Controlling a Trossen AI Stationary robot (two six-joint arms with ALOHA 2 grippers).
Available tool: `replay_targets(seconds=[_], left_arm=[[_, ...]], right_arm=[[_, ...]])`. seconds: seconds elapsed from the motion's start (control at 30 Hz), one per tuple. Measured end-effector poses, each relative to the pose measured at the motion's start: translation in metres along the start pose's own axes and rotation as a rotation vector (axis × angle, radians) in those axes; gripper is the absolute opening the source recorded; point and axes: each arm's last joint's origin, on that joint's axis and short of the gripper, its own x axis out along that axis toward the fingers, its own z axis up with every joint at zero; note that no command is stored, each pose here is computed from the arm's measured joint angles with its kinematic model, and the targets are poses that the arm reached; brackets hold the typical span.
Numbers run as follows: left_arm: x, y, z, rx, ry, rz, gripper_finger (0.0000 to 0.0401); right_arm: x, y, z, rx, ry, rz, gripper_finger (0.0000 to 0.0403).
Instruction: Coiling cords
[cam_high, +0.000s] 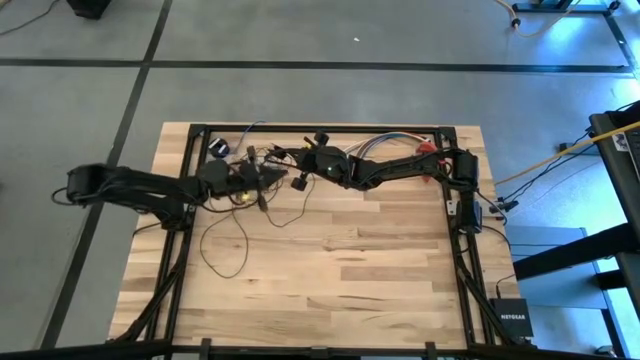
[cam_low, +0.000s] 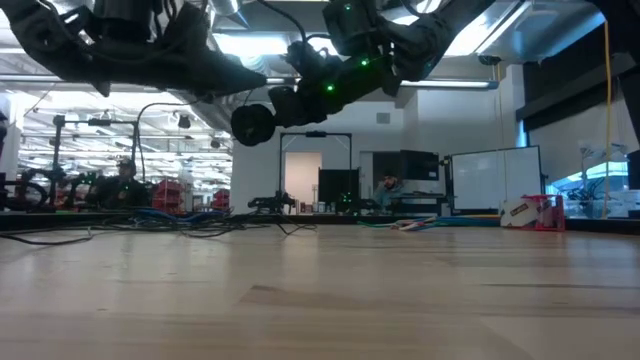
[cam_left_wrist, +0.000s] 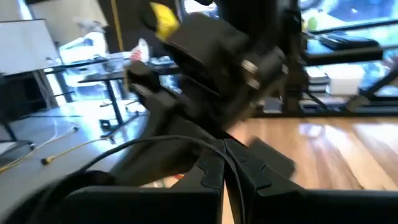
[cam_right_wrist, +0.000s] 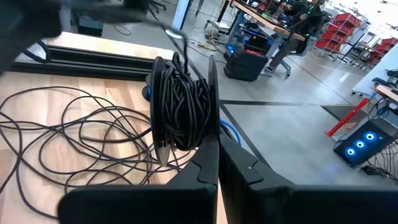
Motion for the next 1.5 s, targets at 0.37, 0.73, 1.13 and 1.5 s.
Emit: replay_targets(seconds=[0.37, 0.73, 1.13, 1.5], left_arm=[[0.012, -0.006, -0.025, 0.05, 0.117, -0.028, 0.0001], [0.014, -0.002, -0.03, 0.037, 0.137, -0.006, 0.0001], [0.014, -0.01, -0.005, -0.09, -0.1, -0.019, 0.0001], [0.025, -0.008, -0.008, -0.051, 0.025, 0.017, 0.0001]], right_arm=[[-0.006, -0.004, 0.015, 0.07, -0.091, 0.044, 0.0005], [-0.017, -0.011, 0.036, 0.167, -0.194, 0.13, 0.0005], [-0.017, -0.011, 0.035, 0.133, -0.181, 0.133, 0.0005], [-0.02, -0.006, 0.039, 0.135, -0.208, 0.147, 0.0005]])
